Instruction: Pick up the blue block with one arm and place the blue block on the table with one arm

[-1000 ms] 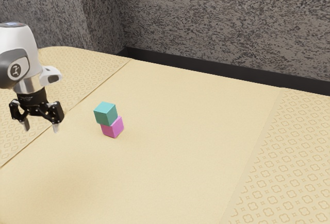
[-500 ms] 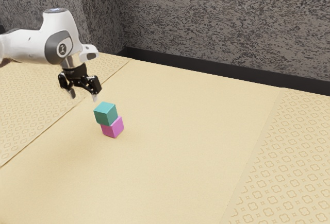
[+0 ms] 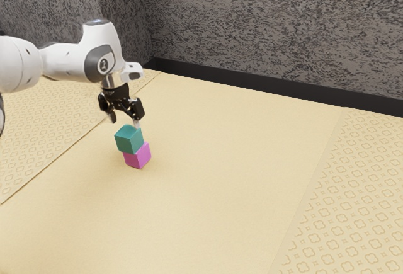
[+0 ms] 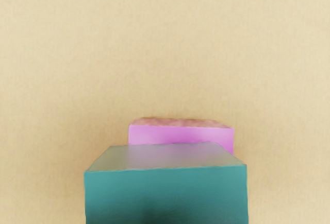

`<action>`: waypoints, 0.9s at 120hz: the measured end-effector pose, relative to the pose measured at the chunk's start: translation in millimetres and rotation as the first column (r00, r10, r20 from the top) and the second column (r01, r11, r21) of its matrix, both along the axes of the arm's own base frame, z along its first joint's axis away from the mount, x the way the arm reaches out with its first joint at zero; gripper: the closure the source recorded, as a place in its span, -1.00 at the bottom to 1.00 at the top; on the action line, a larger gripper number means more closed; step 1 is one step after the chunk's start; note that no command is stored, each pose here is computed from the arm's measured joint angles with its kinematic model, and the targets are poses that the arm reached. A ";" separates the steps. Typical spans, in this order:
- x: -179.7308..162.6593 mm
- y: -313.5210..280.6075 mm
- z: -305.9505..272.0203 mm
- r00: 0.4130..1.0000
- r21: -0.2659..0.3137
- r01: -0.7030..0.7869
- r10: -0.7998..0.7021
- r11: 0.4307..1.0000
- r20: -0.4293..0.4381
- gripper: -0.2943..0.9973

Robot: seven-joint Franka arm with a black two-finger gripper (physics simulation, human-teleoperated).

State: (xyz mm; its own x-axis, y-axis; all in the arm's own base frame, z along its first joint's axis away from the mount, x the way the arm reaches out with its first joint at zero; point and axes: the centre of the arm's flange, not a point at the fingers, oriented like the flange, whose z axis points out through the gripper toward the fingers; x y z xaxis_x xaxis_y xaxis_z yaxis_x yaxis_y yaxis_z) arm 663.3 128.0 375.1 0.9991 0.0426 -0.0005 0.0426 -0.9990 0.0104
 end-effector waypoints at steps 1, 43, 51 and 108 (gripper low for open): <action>0.9 -0.4 -1.2 1.000 -0.001 0.002 -0.002 1.000 -0.001 -0.54; 8.1 -3.2 -41.8 0.998 -0.036 0.037 -0.039 0.999 -0.057 -0.54; 8.0 -2.8 -43.9 0.997 -0.035 0.039 -0.041 0.999 -0.060 -0.54; 7.6 -2.0 -57.0 0.995 -0.035 0.051 -0.054 0.998 -0.080 -0.13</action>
State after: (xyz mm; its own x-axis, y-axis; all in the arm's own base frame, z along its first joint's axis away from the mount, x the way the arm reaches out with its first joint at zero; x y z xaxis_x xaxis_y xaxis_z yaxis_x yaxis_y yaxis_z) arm 670.9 126.0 318.1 0.9966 -0.0111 -0.0820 -0.0077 -0.9991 0.0418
